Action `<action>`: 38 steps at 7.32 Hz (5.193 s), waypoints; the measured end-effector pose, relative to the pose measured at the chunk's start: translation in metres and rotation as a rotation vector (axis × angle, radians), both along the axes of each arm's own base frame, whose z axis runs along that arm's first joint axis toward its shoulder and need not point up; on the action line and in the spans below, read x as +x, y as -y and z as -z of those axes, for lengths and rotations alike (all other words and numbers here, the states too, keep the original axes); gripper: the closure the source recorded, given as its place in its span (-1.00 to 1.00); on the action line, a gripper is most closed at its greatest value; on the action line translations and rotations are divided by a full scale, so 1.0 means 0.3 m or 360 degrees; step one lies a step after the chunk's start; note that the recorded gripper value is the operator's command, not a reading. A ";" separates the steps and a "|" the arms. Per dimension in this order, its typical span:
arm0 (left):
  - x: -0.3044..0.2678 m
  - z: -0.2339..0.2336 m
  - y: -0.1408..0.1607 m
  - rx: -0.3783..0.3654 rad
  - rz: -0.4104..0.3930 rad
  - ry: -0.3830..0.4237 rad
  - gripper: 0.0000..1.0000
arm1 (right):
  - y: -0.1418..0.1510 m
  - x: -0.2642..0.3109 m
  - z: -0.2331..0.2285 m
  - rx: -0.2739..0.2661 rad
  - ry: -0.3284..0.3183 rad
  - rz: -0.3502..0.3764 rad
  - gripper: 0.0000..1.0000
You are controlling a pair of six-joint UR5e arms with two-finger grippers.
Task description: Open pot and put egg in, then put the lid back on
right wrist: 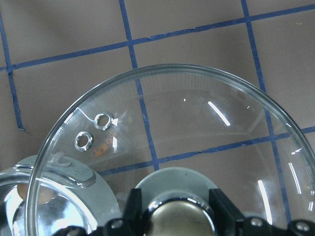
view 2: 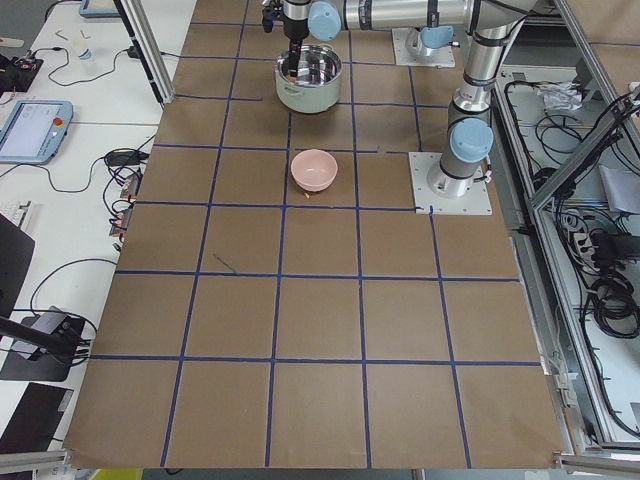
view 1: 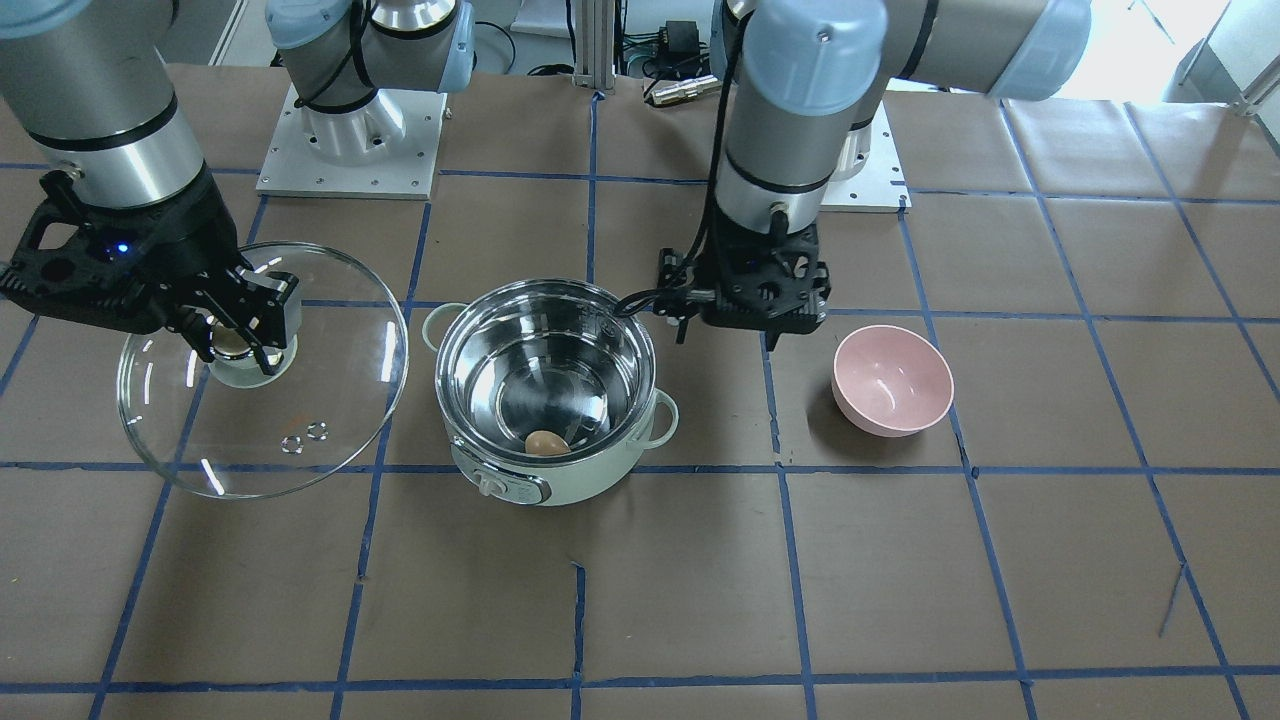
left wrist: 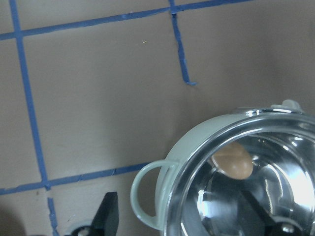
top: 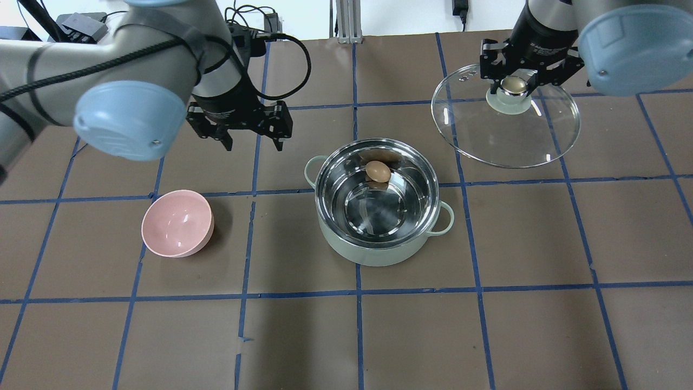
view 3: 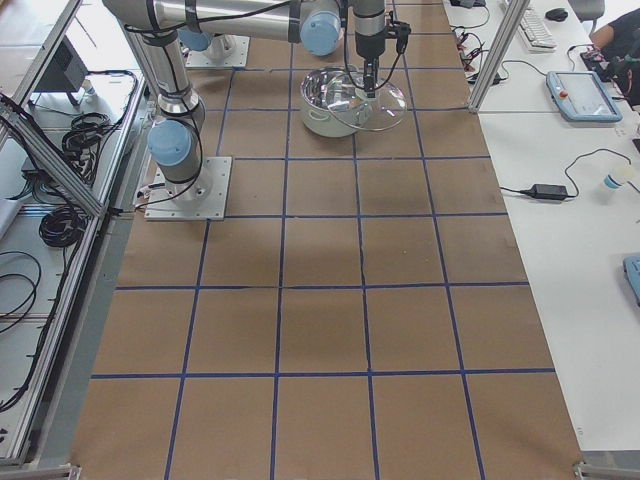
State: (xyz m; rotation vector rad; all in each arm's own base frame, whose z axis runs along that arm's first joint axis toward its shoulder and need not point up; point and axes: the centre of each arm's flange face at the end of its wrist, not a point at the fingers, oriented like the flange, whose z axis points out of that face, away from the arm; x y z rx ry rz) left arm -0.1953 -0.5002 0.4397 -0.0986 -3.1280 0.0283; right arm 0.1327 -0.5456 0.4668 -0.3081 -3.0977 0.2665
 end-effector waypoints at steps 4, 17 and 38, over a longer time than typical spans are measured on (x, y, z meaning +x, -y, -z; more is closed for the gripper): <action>0.339 -0.226 -0.071 0.0075 0.0070 0.0039 -0.86 | 0.000 0.363 0.107 -0.0076 0.0059 -0.0005 0.35; 0.298 -0.275 -0.114 -0.0050 0.0125 0.0042 -1.00 | -0.233 0.654 0.329 -0.0008 0.0042 0.0147 0.36; 0.307 -0.262 -0.101 -0.0047 -0.0041 0.0033 -1.00 | -0.241 0.667 0.357 0.0012 0.0035 0.0158 -0.48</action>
